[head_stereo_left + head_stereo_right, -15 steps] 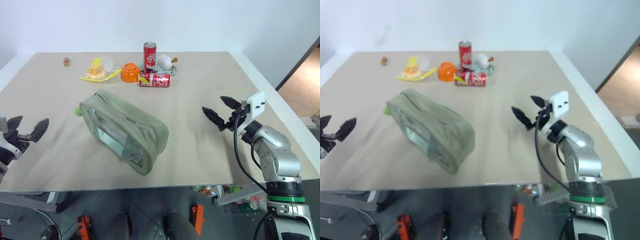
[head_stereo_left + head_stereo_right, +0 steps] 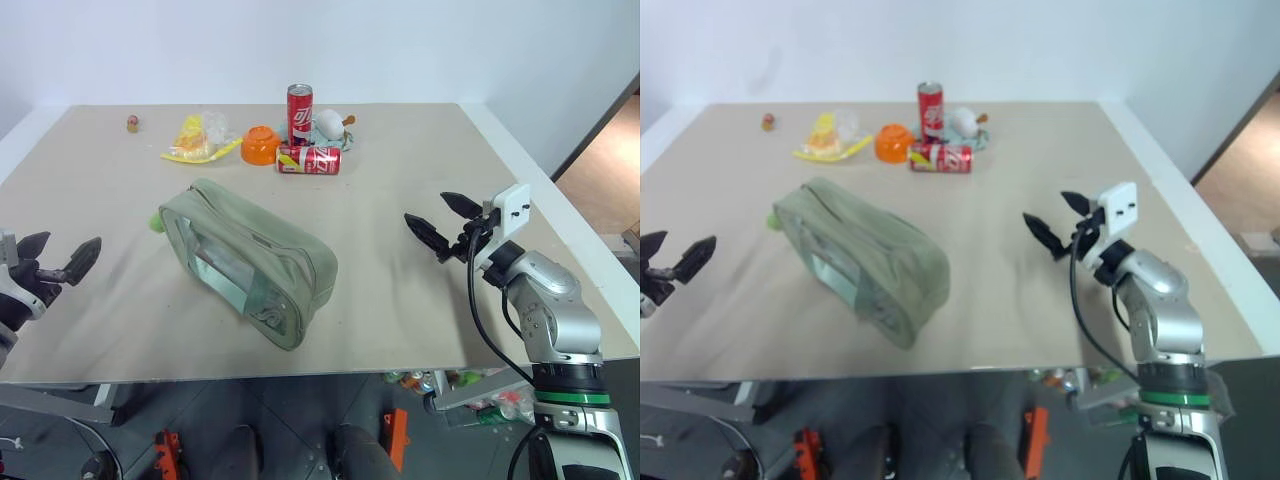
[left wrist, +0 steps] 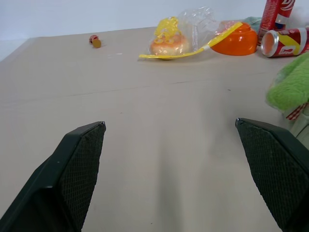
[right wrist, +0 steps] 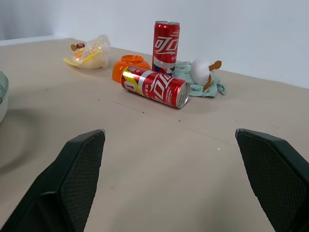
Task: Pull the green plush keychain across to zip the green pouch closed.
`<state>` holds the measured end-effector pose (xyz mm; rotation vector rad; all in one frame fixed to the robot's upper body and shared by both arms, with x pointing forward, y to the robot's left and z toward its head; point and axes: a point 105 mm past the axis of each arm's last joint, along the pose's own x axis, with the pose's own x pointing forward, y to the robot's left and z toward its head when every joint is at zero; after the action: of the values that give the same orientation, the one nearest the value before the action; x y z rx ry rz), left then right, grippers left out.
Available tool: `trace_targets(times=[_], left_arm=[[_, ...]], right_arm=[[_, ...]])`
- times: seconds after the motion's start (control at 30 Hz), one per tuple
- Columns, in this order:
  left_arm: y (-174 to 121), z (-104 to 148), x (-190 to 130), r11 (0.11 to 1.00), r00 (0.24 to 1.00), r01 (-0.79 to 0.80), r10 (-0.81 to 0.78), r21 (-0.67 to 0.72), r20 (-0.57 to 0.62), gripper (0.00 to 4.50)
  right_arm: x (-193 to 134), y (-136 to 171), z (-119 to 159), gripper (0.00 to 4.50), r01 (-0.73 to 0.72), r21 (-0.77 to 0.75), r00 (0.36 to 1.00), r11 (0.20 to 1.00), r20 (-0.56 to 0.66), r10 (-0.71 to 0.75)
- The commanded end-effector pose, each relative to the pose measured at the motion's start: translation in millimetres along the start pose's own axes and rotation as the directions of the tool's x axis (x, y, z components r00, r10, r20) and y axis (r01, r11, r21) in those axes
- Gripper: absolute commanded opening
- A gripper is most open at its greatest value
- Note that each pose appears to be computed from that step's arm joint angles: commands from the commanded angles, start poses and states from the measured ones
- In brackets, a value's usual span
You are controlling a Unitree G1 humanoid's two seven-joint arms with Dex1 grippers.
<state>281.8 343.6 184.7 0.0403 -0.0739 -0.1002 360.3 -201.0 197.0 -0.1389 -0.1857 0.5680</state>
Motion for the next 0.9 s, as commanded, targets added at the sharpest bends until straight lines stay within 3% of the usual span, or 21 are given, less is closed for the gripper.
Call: trace_targets(times=[0.03,0.2,0.33,0.53,0.7,0.83,0.9], left_arm=[[-9,23,-7,0.997,0.995,0.071,-0.071,0.002,0.075,4.47],[-36,45,-23,0.958,0.954,0.284,-0.276,-0.05,0.119,4.47],[-62,39,-57,0.872,0.875,0.484,-0.485,-0.08,0.008,4.47],[-131,32,-72,0.691,0.692,0.711,-0.72,-0.127,-0.045,4.47],[-145,22,-67,0.65,0.652,0.747,-0.757,-0.14,-0.036,4.47],[-157,21,-60,0.622,0.627,0.772,-0.779,-0.132,-0.005,4.47],[-161,20,-57,0.613,0.619,0.779,-0.786,-0.13,0.003,4.47]], right_arm=[[1,-1,18,4.49,-0.01,-0.045,0.999,0.999,0.046,0.012],[3,0,19,4.49,-0.03,-0.046,0.999,0.999,0.04,0.032],[9,0,26,4.49,-0.062,-0.055,0.997,0.997,0.043,0.065],[11,8,54,4.49,-0.196,-0.042,0.98,0.98,0.036,0.197],[6,52,105,4.49,-0.454,0.091,0.89,0.886,0.092,0.446],[-14,113,89,4.49,-0.648,0.151,0.756,0.747,0.005,0.655],[-14,127,78,4.49,-0.649,0.17,0.752,0.742,-0.007,0.659]])
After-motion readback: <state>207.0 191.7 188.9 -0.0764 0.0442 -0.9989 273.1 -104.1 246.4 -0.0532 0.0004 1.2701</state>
